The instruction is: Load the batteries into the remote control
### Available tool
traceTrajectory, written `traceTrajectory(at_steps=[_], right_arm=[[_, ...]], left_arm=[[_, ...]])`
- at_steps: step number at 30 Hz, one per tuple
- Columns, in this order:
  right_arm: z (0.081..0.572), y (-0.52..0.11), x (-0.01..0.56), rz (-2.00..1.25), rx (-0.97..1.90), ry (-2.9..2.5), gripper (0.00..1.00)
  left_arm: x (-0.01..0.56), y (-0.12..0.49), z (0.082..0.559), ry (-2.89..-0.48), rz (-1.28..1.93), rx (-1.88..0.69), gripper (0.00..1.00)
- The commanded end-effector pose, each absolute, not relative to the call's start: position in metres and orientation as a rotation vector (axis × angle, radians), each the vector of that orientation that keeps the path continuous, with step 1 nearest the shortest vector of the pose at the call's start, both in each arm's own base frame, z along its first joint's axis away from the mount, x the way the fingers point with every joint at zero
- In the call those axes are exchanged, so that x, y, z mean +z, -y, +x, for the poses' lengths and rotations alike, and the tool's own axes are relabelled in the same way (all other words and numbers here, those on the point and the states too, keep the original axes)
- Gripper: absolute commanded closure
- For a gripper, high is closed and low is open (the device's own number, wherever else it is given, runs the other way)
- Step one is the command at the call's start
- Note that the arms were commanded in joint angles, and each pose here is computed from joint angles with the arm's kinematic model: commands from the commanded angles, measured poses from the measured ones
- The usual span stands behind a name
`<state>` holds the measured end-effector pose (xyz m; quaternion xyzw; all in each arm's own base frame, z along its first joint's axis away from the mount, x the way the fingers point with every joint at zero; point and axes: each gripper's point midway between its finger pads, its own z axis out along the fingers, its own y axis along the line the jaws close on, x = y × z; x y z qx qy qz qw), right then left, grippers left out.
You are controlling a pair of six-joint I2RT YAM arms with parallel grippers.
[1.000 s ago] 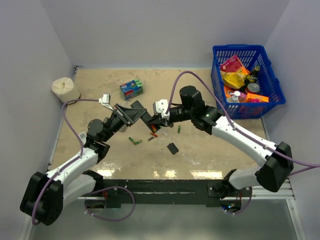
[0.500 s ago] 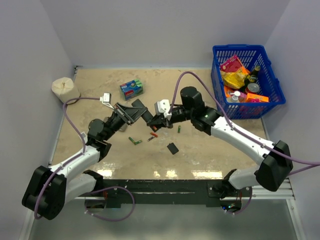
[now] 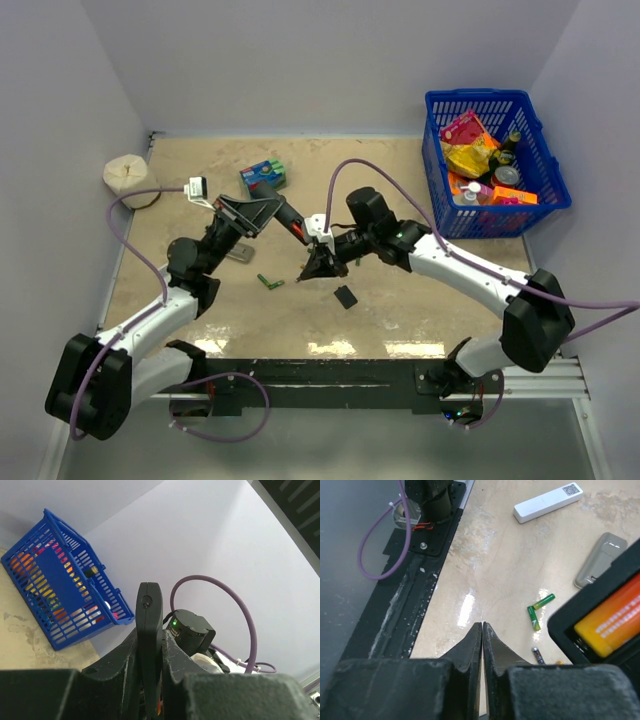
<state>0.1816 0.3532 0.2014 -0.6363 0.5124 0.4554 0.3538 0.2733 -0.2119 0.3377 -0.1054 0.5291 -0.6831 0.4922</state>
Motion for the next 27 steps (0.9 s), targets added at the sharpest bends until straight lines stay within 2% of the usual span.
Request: traceTrajectory(at_steps=[1,4,6,7,12,15,17,18,21,27], right_arm=[[0.185,-0.354,0.245,-1.596,1.15,-1.282,0.88],[0.178,-0.35,0.267,-1.588,1.158,-1.244,0.73],[0.175,-0.348,0.272,-1.584,1.163,-1.247,0.68],[0.174,-0.346,0.272,-1.572,1.17,-1.275,0.61],[0.183,-0.336,0.282,-1.461,1.175,-1.395,0.52],[0.199,-0.329,0.297,-1.314,1.136,-1.473,0.43],[0.209,-0.328,0.312,-1.205,1.113,-1.487,0.32],[0.219,-0.323,0.315,-1.138,1.06,-1.509,0.23],[0.234,-0.322,0.318,-1.013,1.046,-1.57,0.11],[0.226,-0.34,0.308,-1.028,1.209,-1.617,0.06]], left_arm=[[0.365,0.215,0.258,-1.203,-0.08,-1.607,1.0],[0.348,0.214,0.269,-1.258,-0.07,-1.5,1.0],[0.336,0.209,0.278,-1.291,-0.073,-1.42,1.0],[0.332,0.207,0.28,-1.302,-0.075,-1.393,1.0],[0.317,0.195,0.284,-1.319,-0.035,-1.288,1.0],[0.316,0.196,0.278,-1.314,0.014,-1.278,1.0],[0.317,0.197,0.272,-1.305,0.046,-1.284,1.0],[0.318,0.199,0.268,-1.301,0.071,-1.291,1.0],[0.322,0.201,0.259,-1.277,0.116,-1.31,1.0],[0.334,0.206,0.243,-1.223,0.18,-1.375,1.0]])
